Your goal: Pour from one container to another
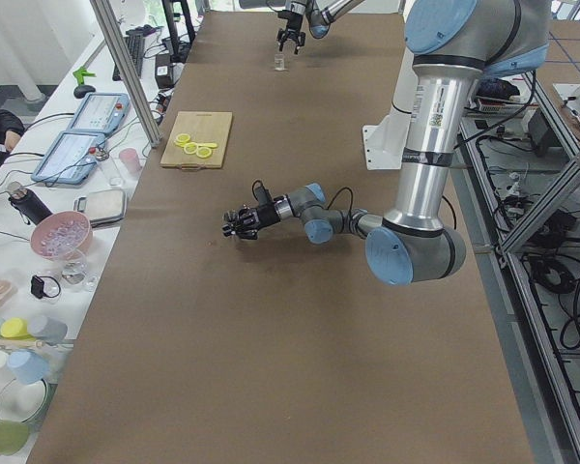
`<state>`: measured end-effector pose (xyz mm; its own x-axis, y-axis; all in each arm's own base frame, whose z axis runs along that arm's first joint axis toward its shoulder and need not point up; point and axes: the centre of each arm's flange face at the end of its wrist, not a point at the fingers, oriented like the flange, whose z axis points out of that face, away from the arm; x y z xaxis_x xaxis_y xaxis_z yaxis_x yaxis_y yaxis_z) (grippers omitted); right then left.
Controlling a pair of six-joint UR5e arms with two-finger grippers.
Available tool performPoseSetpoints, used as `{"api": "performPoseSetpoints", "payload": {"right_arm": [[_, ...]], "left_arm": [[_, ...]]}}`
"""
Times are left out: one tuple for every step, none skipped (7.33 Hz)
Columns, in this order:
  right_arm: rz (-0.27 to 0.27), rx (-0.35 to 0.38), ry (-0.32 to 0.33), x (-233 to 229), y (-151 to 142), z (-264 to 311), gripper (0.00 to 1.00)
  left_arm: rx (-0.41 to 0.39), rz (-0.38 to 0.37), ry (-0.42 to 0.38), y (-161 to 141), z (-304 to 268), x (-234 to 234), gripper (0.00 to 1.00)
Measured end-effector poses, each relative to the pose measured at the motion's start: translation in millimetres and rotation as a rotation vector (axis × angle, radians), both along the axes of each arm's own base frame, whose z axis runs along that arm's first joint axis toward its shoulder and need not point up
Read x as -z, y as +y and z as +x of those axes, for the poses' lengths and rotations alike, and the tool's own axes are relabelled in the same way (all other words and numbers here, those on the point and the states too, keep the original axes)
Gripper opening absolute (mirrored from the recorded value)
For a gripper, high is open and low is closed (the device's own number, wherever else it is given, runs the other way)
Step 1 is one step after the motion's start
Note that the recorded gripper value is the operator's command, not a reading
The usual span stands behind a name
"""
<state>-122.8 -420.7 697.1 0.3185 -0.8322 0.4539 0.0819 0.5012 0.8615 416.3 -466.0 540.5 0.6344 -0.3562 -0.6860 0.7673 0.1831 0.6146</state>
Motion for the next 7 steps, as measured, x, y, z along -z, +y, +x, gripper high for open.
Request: {"api": "performPoseSetpoints", "payload": {"right_arm": [[-0.071,-0.027,0.017,-15,12,22,1.0],[-0.144,-0.063,0.03,-25,17,44,1.0],[-0.214,-0.107,0.039,-34,19,67,1.0],[-0.28,-0.153,0.052,-44,22,88,1.0],[-0.347,-0.198,0.068,-56,26,105,1.0],[-0.429,-0.237,0.091,-69,30,118,1.0],[-0.514,-0.272,0.121,-77,27,126,1.0]], "left_arm": [[0.004,0.0,-0.001,0,0,-2,0.14],[0.005,0.0,0.0,0,0,-3,0.28],[0.005,-0.001,0.001,0,1,-3,0.56],[0.006,-0.001,0.003,-1,1,-3,0.8],[0.007,0.0,0.005,-1,1,-3,0.97],[0.007,0.0,0.006,-1,1,-2,0.97],[0.007,0.0,0.005,-1,1,-2,0.97]]}}
